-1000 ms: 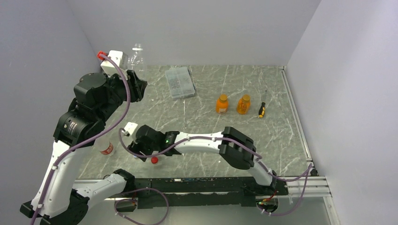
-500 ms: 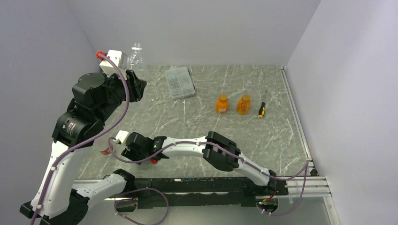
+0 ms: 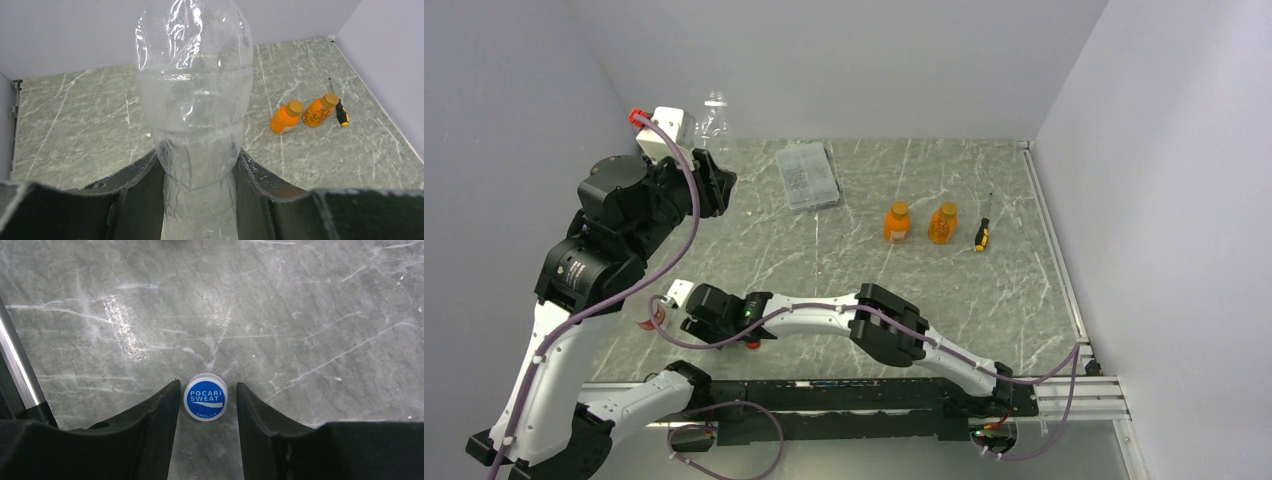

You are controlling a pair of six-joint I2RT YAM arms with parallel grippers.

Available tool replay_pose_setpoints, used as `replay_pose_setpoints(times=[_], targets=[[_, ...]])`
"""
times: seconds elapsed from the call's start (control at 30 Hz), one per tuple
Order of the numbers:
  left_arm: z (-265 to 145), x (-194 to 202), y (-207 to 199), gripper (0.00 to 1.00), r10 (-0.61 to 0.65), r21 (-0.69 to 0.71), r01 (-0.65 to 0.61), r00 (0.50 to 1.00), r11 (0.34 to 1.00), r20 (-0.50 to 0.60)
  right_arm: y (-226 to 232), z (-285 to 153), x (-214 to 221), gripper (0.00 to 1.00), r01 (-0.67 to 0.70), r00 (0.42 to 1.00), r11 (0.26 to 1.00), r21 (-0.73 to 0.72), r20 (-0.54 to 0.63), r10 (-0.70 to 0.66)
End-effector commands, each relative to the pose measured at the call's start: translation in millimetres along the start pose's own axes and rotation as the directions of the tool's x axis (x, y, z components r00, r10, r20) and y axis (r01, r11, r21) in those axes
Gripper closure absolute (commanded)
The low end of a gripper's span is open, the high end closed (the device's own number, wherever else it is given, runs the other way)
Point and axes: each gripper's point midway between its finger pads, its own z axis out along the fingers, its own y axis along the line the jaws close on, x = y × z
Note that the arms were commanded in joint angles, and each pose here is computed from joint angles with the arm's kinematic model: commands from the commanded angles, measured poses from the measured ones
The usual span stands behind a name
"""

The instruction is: Screw on the bottle caps

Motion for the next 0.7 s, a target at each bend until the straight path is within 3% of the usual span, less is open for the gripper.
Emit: replay_pose_setpoints(times=[0.0,0.3,0.67], targets=[[-4.7,-14.9,1.3,0.58,0.008,-0.005,-0.008,0.999,1.000,0.051,-1.0,-5.0,-7.6,0.54,0.011,1.000,1.000,0.027,0.010,-0.012],[6.1,1.3,-0.6,0.57,0.020,0.010,-0.020,0.999,1.000,0.027,-15.9,-29.4,-13.3,0.80,-0.029,0.999,0.998,0.059,0.029,0.027],[28.2,18.6,-24.4,0.57,0.045,0.147,-0.049,0.999,0.988,0.031,-94.9,-130.5,-29.5,0.86,-0.295,0.951,0.951,0.092,0.122,0.284]])
